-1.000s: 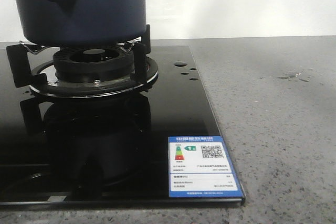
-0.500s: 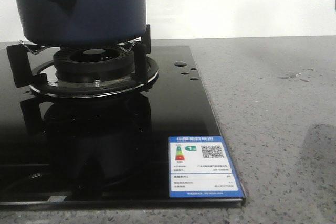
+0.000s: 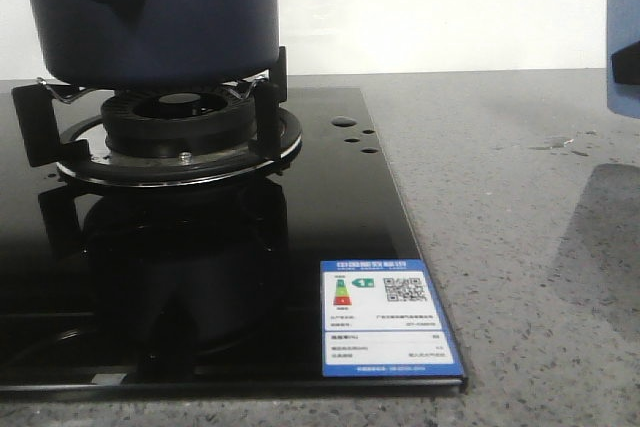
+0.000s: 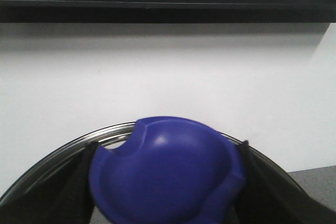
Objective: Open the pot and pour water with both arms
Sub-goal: 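Turn the cup upright and move it away from the pot, then lower the cup onto the counter and open the right gripper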
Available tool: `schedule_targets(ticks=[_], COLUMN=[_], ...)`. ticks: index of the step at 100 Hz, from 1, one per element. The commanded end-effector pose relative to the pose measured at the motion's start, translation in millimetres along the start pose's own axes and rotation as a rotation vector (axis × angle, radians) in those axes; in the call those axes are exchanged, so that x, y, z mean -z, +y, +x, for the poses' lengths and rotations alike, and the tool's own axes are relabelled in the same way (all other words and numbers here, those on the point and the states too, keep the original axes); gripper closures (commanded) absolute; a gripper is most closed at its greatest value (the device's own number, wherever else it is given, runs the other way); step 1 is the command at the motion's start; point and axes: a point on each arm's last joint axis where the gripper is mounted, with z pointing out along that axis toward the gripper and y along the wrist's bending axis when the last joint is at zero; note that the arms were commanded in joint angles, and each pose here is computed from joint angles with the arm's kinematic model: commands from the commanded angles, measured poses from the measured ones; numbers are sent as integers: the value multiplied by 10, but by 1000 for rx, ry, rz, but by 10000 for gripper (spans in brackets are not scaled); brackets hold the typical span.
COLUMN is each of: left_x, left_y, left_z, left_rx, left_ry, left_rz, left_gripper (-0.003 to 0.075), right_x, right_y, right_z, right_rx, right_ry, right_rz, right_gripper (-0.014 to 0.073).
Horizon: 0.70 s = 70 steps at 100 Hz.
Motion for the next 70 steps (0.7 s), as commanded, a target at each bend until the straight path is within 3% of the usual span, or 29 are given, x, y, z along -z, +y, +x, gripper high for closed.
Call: schedule_targets(ticks=[1, 70], left_x=[98, 98], left_y=[22, 22], left_z=[-311, -311], left_rx=[-1, -1], left_ry=[-190, -190], left_rz=[-26, -26], left_gripper=[351, 351], right_x=[-7, -118], right_y=[-36, -80], right_z=[-144, 45], right_rx=[-5, -24], right_ry=[-111, -36], right_rz=[0, 2], right_gripper=[294, 293])
